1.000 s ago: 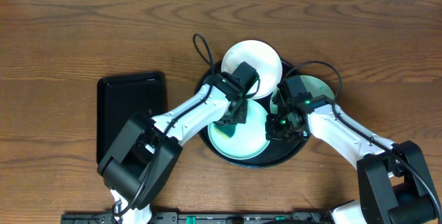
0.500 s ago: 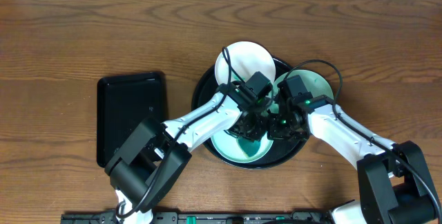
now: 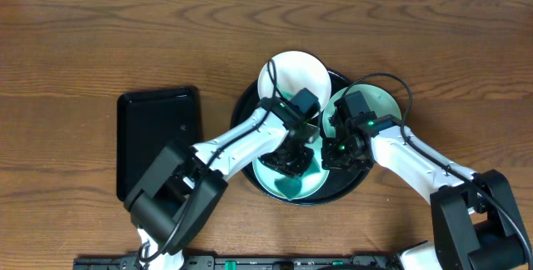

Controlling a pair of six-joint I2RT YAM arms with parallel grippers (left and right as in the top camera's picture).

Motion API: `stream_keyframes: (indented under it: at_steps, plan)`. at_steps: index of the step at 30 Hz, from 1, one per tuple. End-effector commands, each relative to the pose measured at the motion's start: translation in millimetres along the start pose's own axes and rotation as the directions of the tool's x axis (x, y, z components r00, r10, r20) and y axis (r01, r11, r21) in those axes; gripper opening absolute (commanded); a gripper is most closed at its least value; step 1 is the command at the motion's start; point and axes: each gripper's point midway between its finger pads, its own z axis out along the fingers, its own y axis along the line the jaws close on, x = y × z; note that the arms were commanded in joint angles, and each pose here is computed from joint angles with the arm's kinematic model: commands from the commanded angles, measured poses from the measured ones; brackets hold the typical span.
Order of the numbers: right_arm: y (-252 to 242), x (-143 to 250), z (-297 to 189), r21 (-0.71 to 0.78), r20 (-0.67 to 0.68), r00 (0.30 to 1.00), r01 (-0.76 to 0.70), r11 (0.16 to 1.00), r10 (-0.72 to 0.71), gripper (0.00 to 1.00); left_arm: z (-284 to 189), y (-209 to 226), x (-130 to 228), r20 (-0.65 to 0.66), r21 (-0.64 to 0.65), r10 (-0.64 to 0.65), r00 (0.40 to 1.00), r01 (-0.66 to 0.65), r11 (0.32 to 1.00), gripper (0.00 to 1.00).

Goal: Clean dirty plates on tray and stack at the side
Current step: 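Scrub the right plate with the sponge while the right gripper holds it, then return the sponge to the small black tray with the left gripper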

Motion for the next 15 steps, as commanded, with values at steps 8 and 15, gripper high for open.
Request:
stream_keyframes:
  at_steps: [8, 15]
  plan:
    - [-6.2, 3.0, 2.7, 0.025, -0.007, 1.000, 0.016, 1.000, -0.016, 0.01, -143.6, 86.0, -28.0, 0.439, -0.182, -0.282, 0.853, 0.392, 0.902, 0.07]
    - [-6.0, 2.6, 2.6, 0.025, -0.005, 1.000, 0.016, 1.000, -0.016, 0.01, -197.2, 179.3, 19.6, 0.538, -0.192, -0.524, 0.660, 0.702, 0.686, 0.07]
